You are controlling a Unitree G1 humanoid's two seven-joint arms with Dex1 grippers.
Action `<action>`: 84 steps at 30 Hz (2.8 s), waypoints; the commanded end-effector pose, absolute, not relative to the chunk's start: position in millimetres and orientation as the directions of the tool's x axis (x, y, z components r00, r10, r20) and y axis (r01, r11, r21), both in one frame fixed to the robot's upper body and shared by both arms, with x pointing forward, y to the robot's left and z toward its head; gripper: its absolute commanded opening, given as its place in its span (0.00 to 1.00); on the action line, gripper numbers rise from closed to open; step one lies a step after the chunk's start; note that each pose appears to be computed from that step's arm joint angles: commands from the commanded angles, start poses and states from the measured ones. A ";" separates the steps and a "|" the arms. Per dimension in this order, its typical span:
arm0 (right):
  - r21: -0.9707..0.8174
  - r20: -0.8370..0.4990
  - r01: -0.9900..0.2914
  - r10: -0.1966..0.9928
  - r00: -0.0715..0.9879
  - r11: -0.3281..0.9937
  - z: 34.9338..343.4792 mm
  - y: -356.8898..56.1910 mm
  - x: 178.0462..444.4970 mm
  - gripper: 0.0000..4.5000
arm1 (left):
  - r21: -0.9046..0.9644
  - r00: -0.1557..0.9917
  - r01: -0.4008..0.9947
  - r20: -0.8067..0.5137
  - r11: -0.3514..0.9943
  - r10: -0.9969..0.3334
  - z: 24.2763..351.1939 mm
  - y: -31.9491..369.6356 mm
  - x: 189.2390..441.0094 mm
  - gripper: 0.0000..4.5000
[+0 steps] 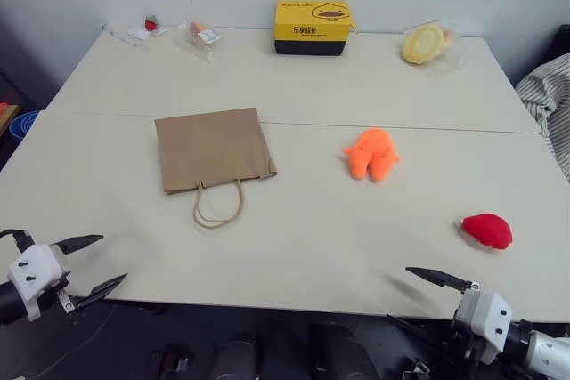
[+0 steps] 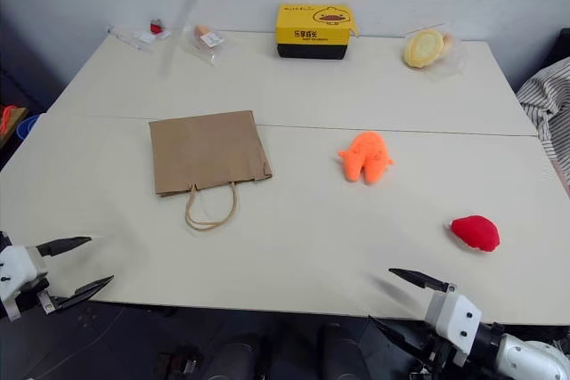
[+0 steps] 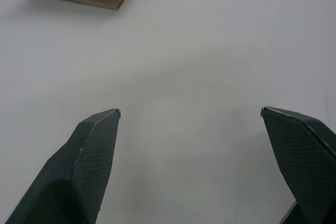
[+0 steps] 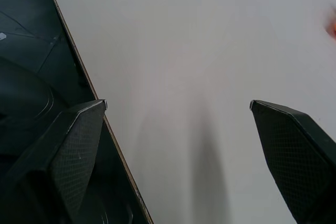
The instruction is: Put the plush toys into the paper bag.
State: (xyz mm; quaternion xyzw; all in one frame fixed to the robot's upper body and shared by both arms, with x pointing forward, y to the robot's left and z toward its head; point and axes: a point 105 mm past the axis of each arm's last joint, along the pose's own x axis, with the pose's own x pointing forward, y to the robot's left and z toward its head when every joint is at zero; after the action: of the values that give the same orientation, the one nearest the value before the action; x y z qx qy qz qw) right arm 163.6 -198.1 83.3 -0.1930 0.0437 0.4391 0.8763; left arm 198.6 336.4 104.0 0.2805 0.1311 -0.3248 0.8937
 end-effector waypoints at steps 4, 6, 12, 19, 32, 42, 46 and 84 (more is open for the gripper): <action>-0.328 -0.176 -0.776 0.772 0.610 0.538 97.0 -187.5 169.6 1.00 | 0.375 0.738 0.674 -0.392 0.637 -0.550 115.9 331.9 199.5 1.00; -0.326 -0.143 -0.772 0.778 0.611 0.546 102.8 -183.6 172.5 1.00 | 0.355 0.730 0.683 -0.380 0.639 -0.569 120.4 329.1 199.8 1.00; -0.282 0.089 -0.745 0.789 0.608 0.605 141.4 -154.7 189.6 1.00 | 0.332 0.679 0.733 -0.320 0.593 -0.661 153.9 303.0 230.2 1.00; -0.291 0.213 -0.739 0.794 0.569 0.607 169.5 -124.3 203.7 1.00 | 0.510 0.592 0.771 -0.354 0.381 -0.724 165.8 256.8 277.3 1.00; -0.317 0.215 -0.705 0.772 0.598 0.634 168.4 -121.3 214.4 1.00 | 0.619 0.475 0.775 -0.441 0.126 -0.762 145.5 214.9 324.2 0.96; -0.318 0.196 -0.691 0.758 0.622 0.649 163.3 -125.3 215.8 1.00 | 0.613 0.381 0.786 -0.374 0.084 -0.846 148.2 184.0 332.3 0.27; -0.303 0.190 -0.697 0.758 0.624 0.650 162.5 -126.7 215.8 1.00 | 0.543 0.254 0.834 -0.219 0.098 -0.942 175.1 156.8 321.6 0.01; -0.255 -0.120 -0.825 0.830 0.545 0.505 104.0 -10.4 336.1 0.00 | 0.235 -0.030 0.972 0.217 0.023 -0.976 248.6 74.5 278.3 0.00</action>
State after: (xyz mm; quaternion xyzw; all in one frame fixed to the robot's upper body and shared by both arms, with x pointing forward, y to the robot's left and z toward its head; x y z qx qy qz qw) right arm 336.0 -12.2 100.5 -0.1369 0.0028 0.4713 0.8713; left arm 283.8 71.5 229.3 0.0115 -0.1274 -0.6992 0.7034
